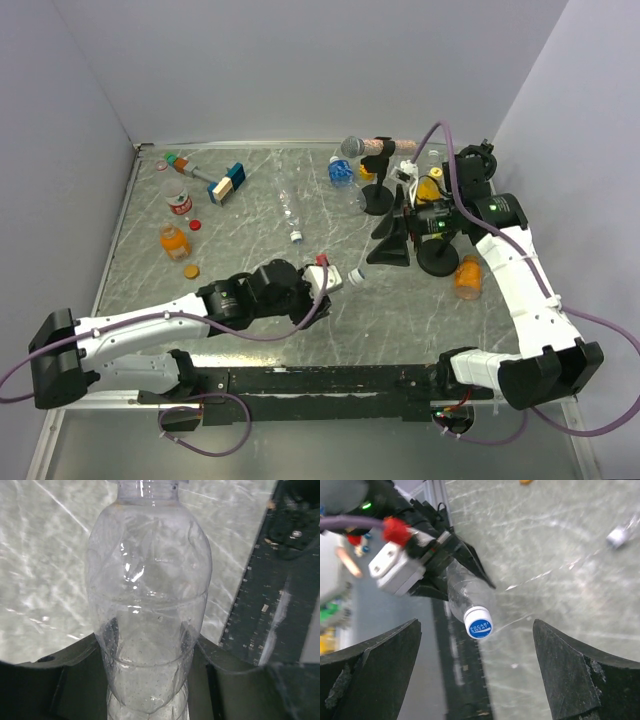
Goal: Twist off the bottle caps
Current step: Unscrew the bottle cap from the plastic bottle.
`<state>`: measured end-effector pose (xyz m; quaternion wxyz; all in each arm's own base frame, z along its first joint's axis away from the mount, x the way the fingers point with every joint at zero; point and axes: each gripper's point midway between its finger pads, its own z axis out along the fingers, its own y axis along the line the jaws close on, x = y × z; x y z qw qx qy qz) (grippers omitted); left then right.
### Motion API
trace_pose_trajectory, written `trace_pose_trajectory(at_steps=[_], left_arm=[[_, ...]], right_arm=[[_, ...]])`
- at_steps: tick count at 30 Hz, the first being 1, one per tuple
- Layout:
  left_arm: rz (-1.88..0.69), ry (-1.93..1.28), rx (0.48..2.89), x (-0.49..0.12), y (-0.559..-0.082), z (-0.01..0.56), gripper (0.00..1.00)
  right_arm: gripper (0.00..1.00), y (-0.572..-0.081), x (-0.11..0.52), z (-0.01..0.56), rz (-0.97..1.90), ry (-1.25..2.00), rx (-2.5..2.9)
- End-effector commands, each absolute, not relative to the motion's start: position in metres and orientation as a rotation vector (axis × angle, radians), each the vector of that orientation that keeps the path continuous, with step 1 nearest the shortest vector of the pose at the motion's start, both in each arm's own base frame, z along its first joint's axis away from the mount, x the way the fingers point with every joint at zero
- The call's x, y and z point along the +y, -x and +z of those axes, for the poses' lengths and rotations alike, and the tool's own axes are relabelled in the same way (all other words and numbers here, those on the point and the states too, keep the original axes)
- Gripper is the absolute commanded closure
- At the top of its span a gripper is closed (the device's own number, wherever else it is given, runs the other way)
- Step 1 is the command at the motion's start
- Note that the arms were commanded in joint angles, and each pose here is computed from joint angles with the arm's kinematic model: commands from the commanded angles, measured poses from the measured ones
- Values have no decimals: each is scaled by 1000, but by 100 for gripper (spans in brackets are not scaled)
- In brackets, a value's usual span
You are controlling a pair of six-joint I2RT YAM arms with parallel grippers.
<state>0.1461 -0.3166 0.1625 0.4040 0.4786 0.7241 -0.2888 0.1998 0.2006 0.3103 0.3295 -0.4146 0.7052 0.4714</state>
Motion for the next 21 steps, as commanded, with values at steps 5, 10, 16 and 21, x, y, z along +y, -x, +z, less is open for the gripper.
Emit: trace_pose_trajectory(at_steps=[5, 10, 16, 21], left_arm=[[-476, -1126, 1729, -337, -172, 199, 84], [-477, -1130, 1717, -346, -173, 201, 84], [-485, -1130, 1711, -350, -173, 201, 84], [-494, -1126, 1712, -349, -172, 202, 84]], right_arm=[[1, -183, 194, 268, 1384, 842, 2191], [12, -180, 195, 260, 1443, 840, 2245], [26, -177, 199, 256, 1462, 861, 2264], [35, -177, 202, 255, 1476, 874, 2261]])
